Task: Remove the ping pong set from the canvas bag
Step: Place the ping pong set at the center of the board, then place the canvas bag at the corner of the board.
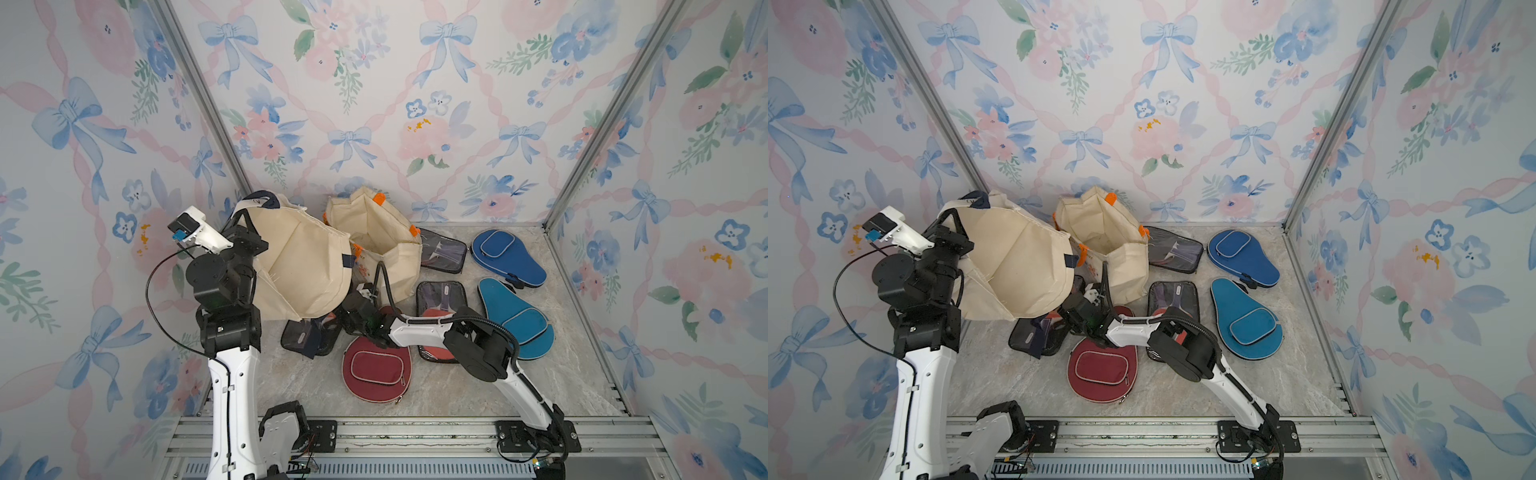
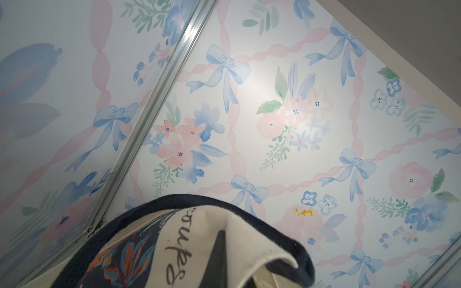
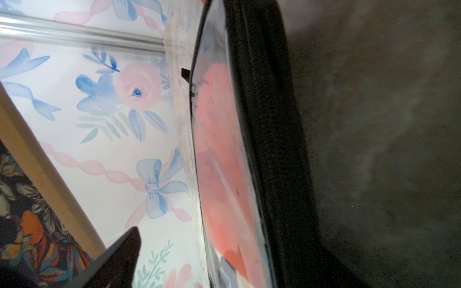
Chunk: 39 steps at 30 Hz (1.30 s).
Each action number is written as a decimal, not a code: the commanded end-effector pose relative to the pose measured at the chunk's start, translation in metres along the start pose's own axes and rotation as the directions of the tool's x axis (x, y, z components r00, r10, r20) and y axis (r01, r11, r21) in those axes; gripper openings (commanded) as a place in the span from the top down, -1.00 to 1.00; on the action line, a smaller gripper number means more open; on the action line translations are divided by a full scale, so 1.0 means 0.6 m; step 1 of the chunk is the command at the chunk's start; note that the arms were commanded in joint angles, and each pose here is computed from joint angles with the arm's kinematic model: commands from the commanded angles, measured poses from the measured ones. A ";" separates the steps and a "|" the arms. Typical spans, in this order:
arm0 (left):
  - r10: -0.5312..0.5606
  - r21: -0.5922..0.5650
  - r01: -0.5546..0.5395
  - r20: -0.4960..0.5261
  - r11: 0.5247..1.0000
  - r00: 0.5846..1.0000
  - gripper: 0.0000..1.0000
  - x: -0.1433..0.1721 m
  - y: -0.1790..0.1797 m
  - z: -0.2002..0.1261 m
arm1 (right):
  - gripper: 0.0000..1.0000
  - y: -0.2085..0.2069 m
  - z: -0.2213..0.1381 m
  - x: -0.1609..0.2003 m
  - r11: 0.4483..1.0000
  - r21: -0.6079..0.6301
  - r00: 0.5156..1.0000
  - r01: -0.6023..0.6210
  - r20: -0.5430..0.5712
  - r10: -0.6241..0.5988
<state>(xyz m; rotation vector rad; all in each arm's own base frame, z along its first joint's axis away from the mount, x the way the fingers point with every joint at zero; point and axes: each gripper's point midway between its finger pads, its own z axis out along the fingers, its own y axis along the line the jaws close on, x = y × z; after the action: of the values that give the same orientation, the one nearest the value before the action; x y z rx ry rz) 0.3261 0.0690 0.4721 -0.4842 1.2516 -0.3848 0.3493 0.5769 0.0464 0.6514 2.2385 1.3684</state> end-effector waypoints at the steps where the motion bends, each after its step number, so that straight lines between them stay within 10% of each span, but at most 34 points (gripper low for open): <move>1: 0.023 0.040 -0.026 0.076 0.999 0.997 1.00 -0.029 -0.018 0.004 | -0.94 0.071 -0.026 -0.024 0.995 -0.101 1.000 0.000 0.018 0.001; 29: 0.062 -0.093 -0.060 0.015 0.994 0.998 1.00 0.013 0.053 0.083 | -0.94 0.084 -0.143 -0.063 0.886 0.088 0.884 0.456 0.068 -0.462; 39: 0.065 -0.126 -0.067 -0.024 0.990 0.998 1.00 0.039 0.079 0.102 | -0.94 0.138 -0.172 -0.055 0.851 -0.028 0.850 0.524 0.076 -0.521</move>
<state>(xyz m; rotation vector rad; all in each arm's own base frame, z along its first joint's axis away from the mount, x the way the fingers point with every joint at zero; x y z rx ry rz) 0.3959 0.1032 0.4063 -0.5906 1.4104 -0.2702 0.3297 0.5172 0.1469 0.1033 2.1616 1.0627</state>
